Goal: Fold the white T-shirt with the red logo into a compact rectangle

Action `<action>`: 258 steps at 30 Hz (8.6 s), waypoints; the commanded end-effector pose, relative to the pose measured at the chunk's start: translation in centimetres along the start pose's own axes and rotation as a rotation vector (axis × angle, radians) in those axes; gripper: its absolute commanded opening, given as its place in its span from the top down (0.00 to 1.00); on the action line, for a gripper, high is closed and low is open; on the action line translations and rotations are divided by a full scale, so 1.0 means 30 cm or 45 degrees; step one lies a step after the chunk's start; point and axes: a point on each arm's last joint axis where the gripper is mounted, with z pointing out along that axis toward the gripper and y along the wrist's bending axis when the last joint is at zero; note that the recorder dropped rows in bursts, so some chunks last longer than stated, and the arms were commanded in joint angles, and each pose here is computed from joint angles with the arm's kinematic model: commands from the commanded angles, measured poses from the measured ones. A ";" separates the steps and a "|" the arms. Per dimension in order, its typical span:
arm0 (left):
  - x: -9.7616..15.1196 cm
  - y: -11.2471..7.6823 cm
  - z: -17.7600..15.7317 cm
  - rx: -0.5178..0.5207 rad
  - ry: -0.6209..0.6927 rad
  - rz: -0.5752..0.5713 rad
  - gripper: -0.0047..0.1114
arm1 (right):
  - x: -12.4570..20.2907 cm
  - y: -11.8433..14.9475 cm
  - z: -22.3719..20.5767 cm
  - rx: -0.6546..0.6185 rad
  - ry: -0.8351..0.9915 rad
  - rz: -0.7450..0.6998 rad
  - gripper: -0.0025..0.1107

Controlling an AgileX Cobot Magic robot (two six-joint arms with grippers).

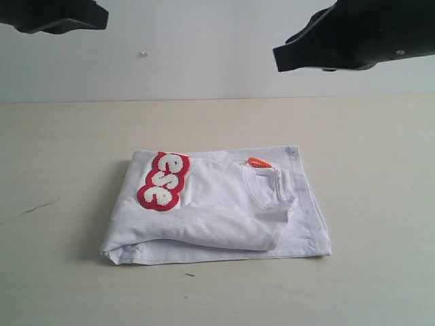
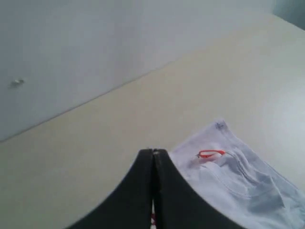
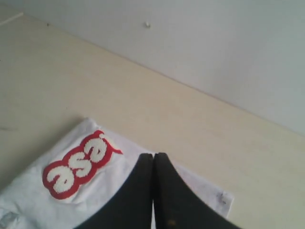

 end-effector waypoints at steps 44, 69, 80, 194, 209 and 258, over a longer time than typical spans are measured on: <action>0.216 -0.393 -0.984 -0.250 -1.205 0.094 0.96 | 0.217 0.095 -1.145 0.131 -1.105 -0.034 0.98; 0.392 -0.525 -1.222 -0.249 -1.552 0.255 0.96 | 0.341 0.102 -1.280 0.188 -1.187 -0.028 0.98; 0.392 -0.525 -1.222 -0.249 -1.552 0.255 0.96 | 0.341 0.102 -1.280 0.187 -1.187 -0.025 0.98; 0.515 -0.350 -0.928 -1.420 -0.501 1.080 0.96 | 0.341 0.103 -1.280 0.183 -1.187 -0.023 0.98; 0.662 -0.253 -0.754 -1.272 -0.262 1.006 0.96 | 0.341 0.103 -1.280 0.183 -1.187 -0.023 0.98; 0.935 -0.177 -0.542 -1.016 0.075 0.895 0.96 | 0.341 0.103 -1.280 0.183 -1.187 -0.023 0.98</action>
